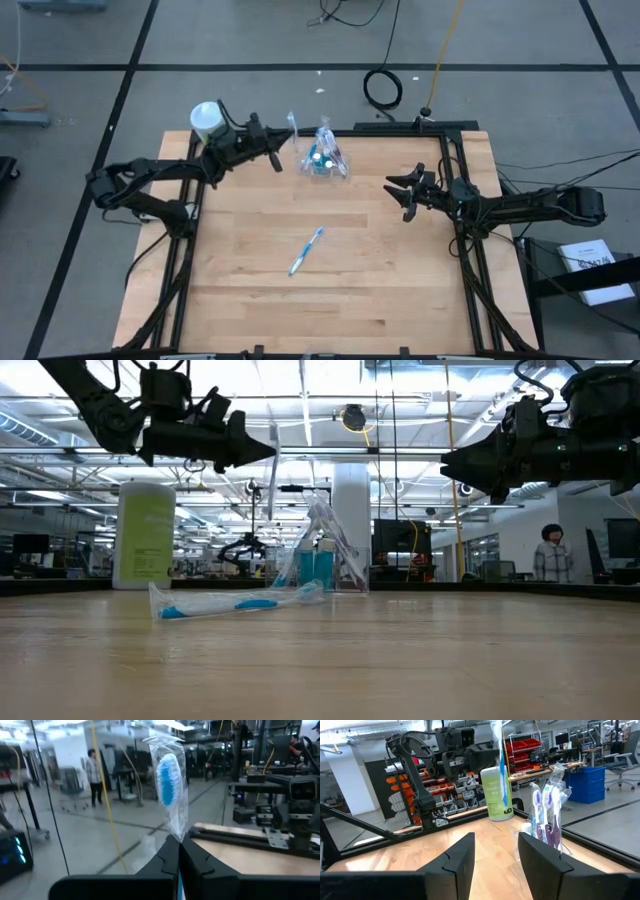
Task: Pick & Place toothbrushing station
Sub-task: Put the blue toothbrush into the transparent organizer
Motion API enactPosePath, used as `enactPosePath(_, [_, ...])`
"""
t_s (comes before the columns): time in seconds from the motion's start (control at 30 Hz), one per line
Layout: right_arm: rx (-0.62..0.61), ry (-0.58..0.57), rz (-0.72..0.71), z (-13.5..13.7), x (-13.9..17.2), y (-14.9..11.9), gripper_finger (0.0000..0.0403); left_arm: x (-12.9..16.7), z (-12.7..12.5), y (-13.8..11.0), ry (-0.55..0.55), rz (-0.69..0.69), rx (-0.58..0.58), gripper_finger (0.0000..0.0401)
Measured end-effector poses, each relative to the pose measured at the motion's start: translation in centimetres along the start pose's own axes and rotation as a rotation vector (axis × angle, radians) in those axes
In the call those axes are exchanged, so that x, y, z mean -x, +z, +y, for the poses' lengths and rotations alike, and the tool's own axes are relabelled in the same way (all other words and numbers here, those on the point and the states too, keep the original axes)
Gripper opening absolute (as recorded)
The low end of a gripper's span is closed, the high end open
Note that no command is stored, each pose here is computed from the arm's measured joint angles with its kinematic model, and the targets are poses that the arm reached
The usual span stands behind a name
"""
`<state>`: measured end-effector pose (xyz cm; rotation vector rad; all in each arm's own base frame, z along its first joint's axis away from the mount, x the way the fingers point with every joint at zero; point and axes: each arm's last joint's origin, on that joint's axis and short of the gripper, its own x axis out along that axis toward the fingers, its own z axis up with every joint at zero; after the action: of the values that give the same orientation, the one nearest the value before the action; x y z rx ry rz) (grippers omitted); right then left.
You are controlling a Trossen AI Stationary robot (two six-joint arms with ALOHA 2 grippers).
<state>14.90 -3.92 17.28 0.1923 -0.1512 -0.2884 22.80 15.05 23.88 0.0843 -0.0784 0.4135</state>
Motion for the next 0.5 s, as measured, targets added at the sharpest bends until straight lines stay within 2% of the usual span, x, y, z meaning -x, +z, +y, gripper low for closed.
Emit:
enactPosePath(0.2, [0.009,-0.001,0.001,0.0,0.0,0.0,0.0141,-0.4,1.1,-0.7,0.022,-0.036,-0.01,0.0001])
enactPosePath(0.5, [0.008,-0.001,0.001,0.0,0.0,0.0,0.0141,-1.8,2.1,-4.4,0.046,-0.019,0.075,0.0002])
